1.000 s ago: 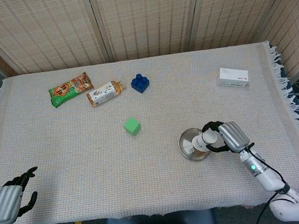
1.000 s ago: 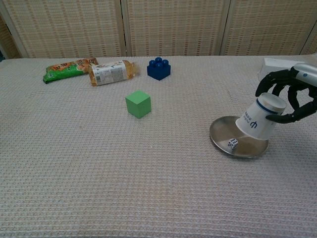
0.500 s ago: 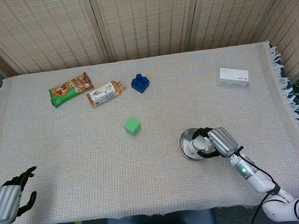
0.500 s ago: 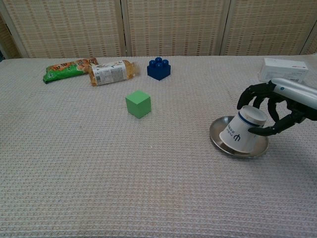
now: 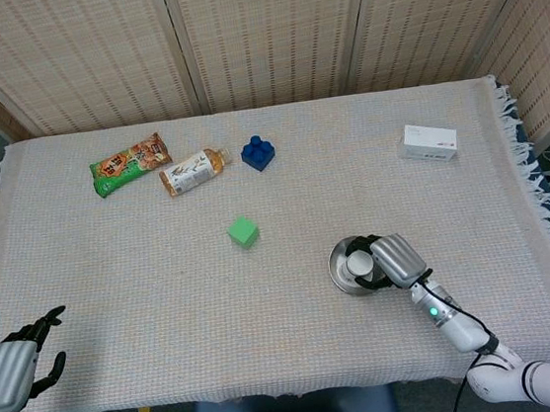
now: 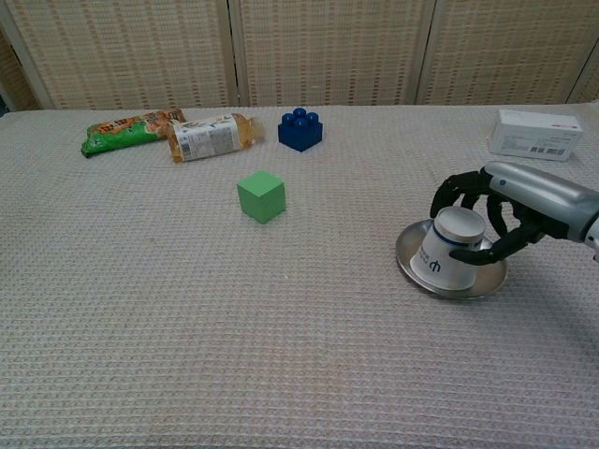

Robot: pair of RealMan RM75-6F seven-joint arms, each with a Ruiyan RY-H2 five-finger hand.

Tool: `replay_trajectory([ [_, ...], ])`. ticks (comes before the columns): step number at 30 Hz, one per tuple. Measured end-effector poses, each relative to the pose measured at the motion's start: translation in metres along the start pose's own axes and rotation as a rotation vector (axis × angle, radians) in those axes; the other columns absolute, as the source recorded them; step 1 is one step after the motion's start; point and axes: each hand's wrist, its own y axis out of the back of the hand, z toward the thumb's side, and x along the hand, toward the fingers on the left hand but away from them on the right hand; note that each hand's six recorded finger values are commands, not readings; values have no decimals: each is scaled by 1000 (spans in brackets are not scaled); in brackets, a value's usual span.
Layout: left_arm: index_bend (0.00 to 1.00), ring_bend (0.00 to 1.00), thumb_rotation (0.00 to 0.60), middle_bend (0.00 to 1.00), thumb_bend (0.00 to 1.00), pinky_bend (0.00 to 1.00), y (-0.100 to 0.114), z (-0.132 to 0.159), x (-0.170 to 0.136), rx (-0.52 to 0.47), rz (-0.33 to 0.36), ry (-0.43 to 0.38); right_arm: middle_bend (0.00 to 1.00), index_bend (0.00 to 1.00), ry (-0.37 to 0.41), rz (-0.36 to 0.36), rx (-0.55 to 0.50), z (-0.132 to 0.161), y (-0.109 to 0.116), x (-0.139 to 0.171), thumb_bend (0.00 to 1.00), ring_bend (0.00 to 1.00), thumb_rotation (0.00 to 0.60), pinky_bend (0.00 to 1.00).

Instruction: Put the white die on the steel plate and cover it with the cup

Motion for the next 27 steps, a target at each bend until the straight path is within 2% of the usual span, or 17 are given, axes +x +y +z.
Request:
replay_trajectory([
  [3,149,345,600,285,440,473,0,0,0,0,2,-1,516,593,-8,-30,38,-2,4,-3,147,424,600,653],
  [7,149,345,600,285,440,472,0,1,-1,3,-1,-5,516,593,-23,-108,109,-6,11,-9,147,424,600,653],
  [9,149,345,600,285,440,472,-1,1,0,4,-2,-5,516,593,-24,-125,104,-5,9,-11,147,424,600,653],
  [12,149,345,600,285,439,472,-1,1,0,4,-1,-3,516,593,-20,-91,41,-3,3,-10,147,424,600,654],
  [19,149,346,600,285,440,472,0,1,-1,1,3,-3,516,593,-15,66,-209,1,-9,-4,147,424,600,658],
  [22,149,345,600,285,440,472,0,1,-1,2,2,-3,516,593,-22,101,-275,-1,-7,-2,147,424,600,660],
  [24,149,345,600,285,440,472,0,1,-1,1,2,-3,516,593,-22,95,-274,-2,-6,-2,147,424,600,660],
  [27,149,346,600,285,440,473,0,1,-1,2,3,-3,516,593,-20,58,-206,-5,-2,-3,147,424,600,660],
])
